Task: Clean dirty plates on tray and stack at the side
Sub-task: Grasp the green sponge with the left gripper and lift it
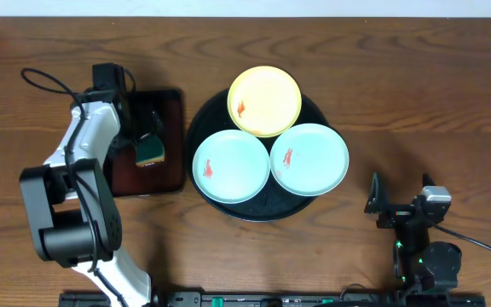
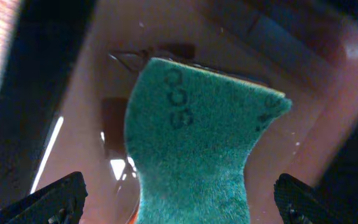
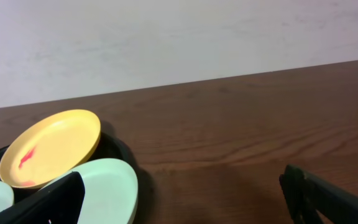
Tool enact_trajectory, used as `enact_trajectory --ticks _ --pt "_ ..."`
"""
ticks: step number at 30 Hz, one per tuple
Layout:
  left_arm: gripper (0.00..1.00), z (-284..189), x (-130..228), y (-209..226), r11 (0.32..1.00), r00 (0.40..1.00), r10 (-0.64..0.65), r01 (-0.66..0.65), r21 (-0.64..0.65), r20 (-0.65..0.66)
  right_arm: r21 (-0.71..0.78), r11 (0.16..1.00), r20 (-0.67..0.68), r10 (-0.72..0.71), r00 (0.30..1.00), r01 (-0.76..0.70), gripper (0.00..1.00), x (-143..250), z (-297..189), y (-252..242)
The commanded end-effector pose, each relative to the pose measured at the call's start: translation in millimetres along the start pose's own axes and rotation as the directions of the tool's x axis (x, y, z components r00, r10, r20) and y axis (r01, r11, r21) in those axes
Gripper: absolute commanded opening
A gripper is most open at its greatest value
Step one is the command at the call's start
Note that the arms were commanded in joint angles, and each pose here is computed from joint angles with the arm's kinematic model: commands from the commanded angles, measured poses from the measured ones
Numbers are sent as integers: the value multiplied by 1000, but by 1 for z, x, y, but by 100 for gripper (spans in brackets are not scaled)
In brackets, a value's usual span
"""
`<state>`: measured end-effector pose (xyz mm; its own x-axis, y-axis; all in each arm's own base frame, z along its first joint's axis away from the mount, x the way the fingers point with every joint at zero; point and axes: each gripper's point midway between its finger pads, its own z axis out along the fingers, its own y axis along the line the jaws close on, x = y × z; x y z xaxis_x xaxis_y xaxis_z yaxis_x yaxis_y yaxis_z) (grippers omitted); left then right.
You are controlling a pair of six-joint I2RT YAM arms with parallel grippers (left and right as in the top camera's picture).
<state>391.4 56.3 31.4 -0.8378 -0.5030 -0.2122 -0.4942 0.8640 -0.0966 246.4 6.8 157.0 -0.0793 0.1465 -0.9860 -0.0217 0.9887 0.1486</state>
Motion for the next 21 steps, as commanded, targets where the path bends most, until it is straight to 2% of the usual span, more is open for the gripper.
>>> enact_trajectory --ticks 1,9,14,18,21 --pt "96 10 8 -1 999 999 38 -38 7 -32 16 1000 1 -7 1000 7 99 0 0 -3" --pt "88 30 13 1 999 997 38 -38 -5 -64 16 1000 1 -7 1000 7 99 0 0 -3" --pt "73 30 8 -1 997 996 82 -82 5 -43 16 1000 1 -7 1000 7 99 0 0 -3" --pt "70 31 5 -2 994 994 108 -108 9 -33 16 1000 1 -7 1000 7 99 0 0 -3" --pt "62 31 6 -3 994 993 108 -108 16 -36 16 1000 1 -7 1000 7 99 0 0 -3"
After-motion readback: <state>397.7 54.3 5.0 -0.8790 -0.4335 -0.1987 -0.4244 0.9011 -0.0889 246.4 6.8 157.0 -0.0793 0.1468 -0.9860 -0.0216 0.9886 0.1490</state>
